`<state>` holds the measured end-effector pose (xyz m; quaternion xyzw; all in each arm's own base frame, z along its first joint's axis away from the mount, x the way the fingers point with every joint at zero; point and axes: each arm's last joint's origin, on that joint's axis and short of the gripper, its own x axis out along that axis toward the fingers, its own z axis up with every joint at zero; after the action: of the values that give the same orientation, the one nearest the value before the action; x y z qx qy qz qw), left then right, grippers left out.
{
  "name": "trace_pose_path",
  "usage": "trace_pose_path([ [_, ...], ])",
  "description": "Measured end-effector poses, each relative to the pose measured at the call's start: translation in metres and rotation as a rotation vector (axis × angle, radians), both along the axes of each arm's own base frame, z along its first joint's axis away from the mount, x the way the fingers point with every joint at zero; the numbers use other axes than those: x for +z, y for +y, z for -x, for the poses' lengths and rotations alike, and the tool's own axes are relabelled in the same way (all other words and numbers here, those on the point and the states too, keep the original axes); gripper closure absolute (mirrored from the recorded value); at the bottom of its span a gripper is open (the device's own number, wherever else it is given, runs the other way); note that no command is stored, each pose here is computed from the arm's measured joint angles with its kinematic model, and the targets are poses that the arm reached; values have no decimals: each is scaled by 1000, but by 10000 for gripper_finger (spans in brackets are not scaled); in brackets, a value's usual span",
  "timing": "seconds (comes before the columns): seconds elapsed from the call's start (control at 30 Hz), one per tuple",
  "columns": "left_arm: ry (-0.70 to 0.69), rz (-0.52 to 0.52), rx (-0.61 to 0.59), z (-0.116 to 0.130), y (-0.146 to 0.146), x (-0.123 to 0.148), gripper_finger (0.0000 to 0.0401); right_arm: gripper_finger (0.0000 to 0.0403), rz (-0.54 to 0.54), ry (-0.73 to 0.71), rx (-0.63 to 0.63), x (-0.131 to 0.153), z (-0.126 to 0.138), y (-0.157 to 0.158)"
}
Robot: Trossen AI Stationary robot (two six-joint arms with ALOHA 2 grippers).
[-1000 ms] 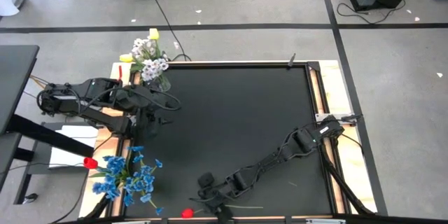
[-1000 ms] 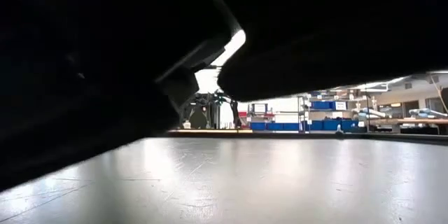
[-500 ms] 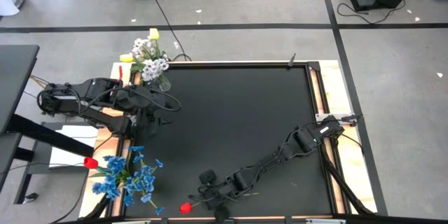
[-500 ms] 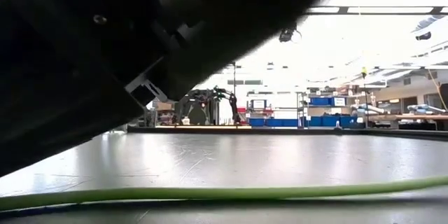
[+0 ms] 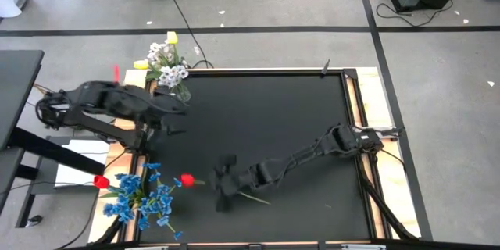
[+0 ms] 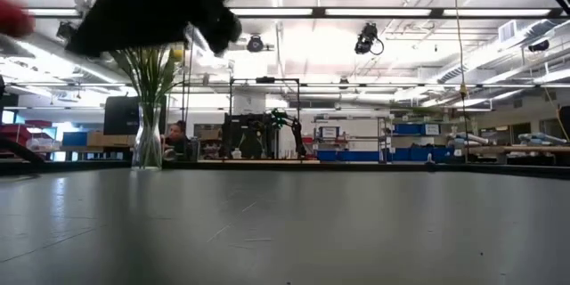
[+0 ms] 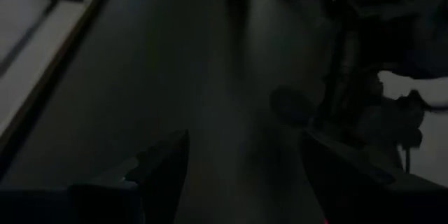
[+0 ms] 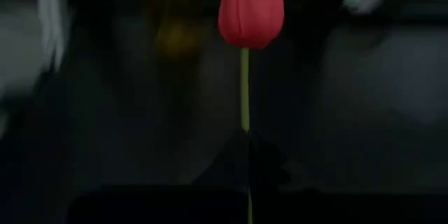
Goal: Sort flowers into vase by color
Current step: Put the red flower into the yellow vase
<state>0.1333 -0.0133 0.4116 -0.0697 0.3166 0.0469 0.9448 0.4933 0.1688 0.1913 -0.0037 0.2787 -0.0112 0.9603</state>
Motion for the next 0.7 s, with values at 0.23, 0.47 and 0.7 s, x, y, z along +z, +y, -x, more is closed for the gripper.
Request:
trace_pose_path([
  [0.23,-146,-2,87,38,7,25,127,401,-18,-323,-176,56,-14,-42],
  [0.47,-253,38,216,87,17,28,127,402,31,-726,-285,105,-20,-79],
  [0.7,-280,53,224,92,17,29,127,402,27,-1038,-304,134,-16,-117],
])
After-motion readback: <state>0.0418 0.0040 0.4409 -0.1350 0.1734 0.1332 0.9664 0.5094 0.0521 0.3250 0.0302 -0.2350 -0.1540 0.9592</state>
